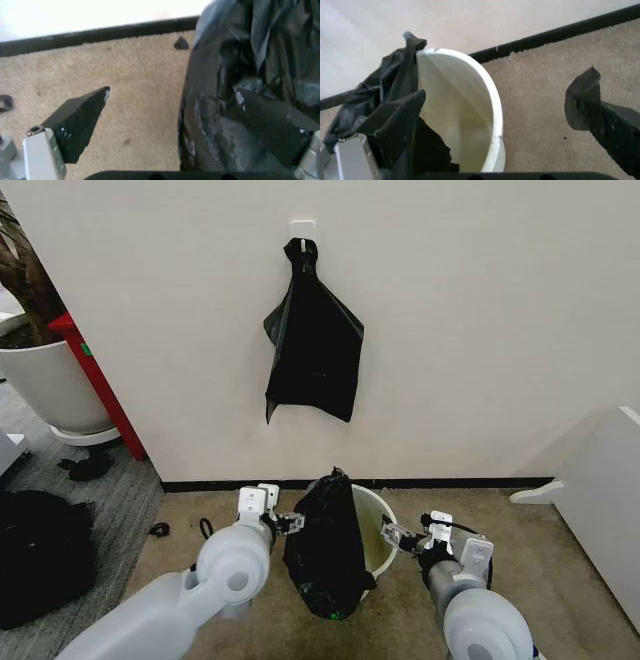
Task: Place the garbage bag over the trash bin.
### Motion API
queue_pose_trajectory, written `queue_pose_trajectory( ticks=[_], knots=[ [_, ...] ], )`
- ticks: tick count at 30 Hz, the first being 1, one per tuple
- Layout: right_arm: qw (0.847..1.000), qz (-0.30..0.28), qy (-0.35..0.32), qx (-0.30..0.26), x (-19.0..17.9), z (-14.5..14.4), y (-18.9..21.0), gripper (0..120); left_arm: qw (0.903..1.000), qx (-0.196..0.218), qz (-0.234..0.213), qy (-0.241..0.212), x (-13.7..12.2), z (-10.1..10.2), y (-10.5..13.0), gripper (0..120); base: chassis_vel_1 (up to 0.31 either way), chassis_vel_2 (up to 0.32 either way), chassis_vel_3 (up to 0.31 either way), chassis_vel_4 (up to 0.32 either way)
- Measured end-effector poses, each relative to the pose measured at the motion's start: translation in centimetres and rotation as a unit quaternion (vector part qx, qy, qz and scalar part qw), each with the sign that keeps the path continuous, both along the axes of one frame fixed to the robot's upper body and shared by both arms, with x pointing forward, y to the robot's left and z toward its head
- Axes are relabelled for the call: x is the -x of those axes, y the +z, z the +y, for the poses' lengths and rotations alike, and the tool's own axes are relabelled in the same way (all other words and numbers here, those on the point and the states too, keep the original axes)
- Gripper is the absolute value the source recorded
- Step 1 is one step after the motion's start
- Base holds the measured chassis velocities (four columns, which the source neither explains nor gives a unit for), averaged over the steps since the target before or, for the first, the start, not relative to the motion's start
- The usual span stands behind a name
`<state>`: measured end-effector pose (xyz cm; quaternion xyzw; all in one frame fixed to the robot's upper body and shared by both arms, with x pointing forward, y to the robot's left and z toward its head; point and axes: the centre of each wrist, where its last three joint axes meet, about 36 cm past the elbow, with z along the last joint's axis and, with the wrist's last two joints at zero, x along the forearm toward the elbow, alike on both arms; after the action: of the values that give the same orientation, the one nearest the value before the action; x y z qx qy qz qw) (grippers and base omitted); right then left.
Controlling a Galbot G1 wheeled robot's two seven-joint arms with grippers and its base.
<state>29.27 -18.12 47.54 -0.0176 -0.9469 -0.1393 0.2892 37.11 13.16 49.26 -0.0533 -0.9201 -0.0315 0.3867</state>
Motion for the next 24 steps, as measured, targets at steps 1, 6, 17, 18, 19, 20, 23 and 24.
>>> queue_pose_trajectory(
  ticks=[1,6,17,18,19,20,23,24],
  knots=[
    [1.0,0.001,0.0,0.0,0.0,0.0,0.0,100,1.0,-0.001,0.001,-0.001,0.0,-0.1,-0.1,100,0.0,0.0,0.0,0.0],
    [1.0,0.006,-0.001,-0.003,0.0,0.1,-0.2,100,0.9999,-0.002,0.012,-0.006,-0.2,-0.8,-0.7,100,0.0,0.0,0.0,0.0],
    [1.0,0.015,-0.007,-0.005,-0.2,0.3,-0.8,100,0.9994,0.0,0.036,-0.001,-1.6,-2.4,-2.4,100,0.0,0.0,0.0,0.0],
    [1.0,0.016,-0.007,-0.006,-0.2,0.3,-0.8,100,0.9993,0.0,0.038,-0.001,-1.6,-2.6,-2.6,100,0.0,0.0,0.0,0.0],
    [1.0,0.017,-0.007,-0.006,-0.2,0.4,-0.9,100,0.9992,0.001,0.04,-0.001,-1.6,-2.8,-2.8,100,0.0,0.0,0.0,0.0],
    [1.0,0.017,-0.007,-0.006,-0.2,0.4,-0.9,100,0.9992,0.001,0.04,-0.001,-1.6,-2.8,-2.8,100,0.0,0.0,0.0,0.0],
    [1.0,0.021,-0.01,-0.005,-0.3,0.4,-1.2,100,0.999,0.001,0.044,-0.001,-1.6,-3.1,-3.2,100,0.0,0.0,0.0,0.0],
    [1.0,0.022,-0.01,-0.005,-0.3,0.4,-1.2,100,0.999,0.0,0.045,-0.001,-1.6,-3.1,-3.3,100,0.0,0.0,0.0,0.0]
  ],
)
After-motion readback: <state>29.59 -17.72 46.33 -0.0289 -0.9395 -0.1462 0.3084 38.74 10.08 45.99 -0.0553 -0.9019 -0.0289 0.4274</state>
